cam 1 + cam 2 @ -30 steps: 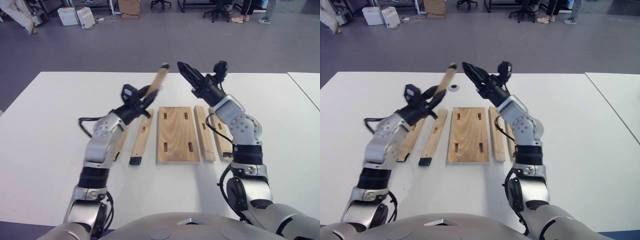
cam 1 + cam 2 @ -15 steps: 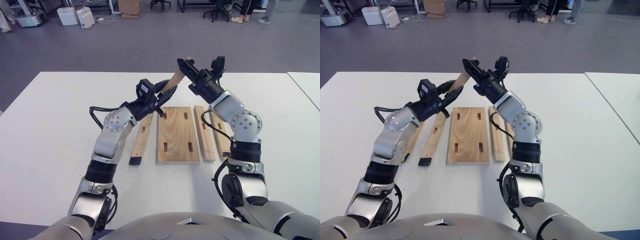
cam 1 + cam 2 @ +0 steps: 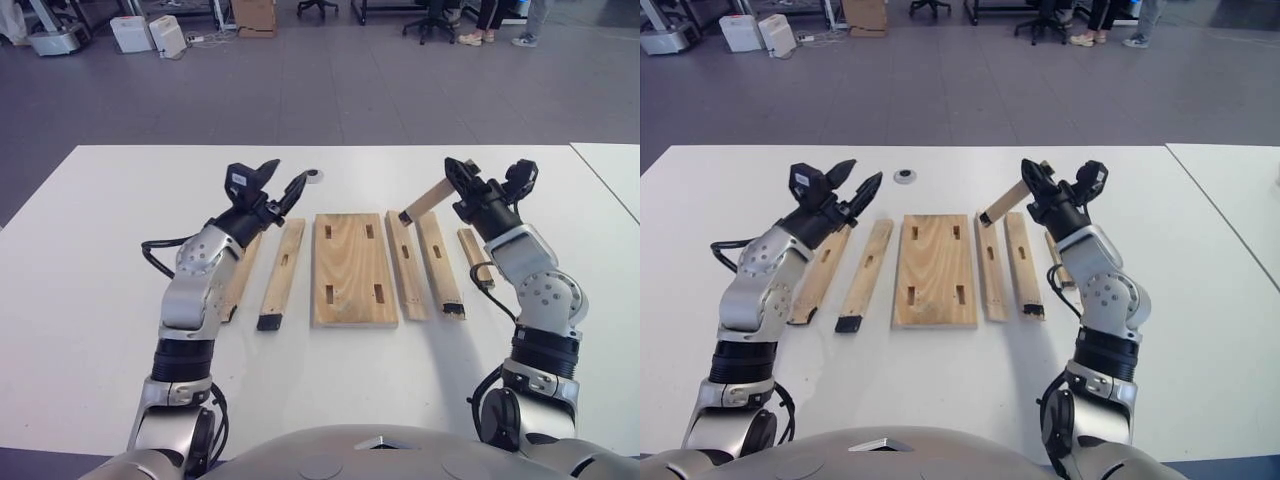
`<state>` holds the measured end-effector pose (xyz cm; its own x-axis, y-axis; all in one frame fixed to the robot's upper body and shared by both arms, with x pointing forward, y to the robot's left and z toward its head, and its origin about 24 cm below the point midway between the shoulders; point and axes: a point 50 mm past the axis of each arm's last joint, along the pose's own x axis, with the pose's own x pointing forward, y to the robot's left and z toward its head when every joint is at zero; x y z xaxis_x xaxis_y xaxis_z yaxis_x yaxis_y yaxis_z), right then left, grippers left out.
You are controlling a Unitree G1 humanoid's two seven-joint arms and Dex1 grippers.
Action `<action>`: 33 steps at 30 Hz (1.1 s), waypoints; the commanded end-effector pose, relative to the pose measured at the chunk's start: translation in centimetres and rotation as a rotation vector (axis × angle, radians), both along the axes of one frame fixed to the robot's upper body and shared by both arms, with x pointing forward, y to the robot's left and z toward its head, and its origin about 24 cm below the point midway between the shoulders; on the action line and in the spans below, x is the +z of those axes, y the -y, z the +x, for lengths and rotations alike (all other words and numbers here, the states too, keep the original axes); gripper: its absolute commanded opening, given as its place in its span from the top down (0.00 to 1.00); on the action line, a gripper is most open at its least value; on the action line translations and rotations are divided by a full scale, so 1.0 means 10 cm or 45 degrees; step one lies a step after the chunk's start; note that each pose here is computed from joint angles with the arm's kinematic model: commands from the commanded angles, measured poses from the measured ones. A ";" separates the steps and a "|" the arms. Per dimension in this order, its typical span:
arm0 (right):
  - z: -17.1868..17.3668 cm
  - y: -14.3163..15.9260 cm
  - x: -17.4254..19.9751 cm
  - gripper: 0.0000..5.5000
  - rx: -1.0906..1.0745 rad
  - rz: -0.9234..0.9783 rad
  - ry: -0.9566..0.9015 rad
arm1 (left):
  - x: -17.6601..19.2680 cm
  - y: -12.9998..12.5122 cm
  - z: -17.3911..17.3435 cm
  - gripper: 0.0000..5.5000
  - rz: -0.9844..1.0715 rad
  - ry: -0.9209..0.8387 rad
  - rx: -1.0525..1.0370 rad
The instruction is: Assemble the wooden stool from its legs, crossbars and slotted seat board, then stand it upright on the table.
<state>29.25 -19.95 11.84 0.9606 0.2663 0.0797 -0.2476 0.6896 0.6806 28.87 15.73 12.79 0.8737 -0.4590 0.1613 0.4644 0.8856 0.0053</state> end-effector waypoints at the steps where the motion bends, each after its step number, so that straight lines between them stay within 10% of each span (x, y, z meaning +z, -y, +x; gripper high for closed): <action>1: -0.07 -0.03 -0.20 0.93 -0.047 -0.049 -0.085 | -0.04 -0.07 0.00 0.46 0.053 -0.032 0.079; 25: -0.56 0.02 -1.40 0.93 0.122 -1.009 -0.221 | -0.16 -0.11 -0.03 0.46 0.127 -0.094 0.111; 33: -0.20 -0.01 -0.73 0.77 0.028 -0.866 0.096 | -0.15 -0.11 -0.02 0.46 0.130 -0.087 0.117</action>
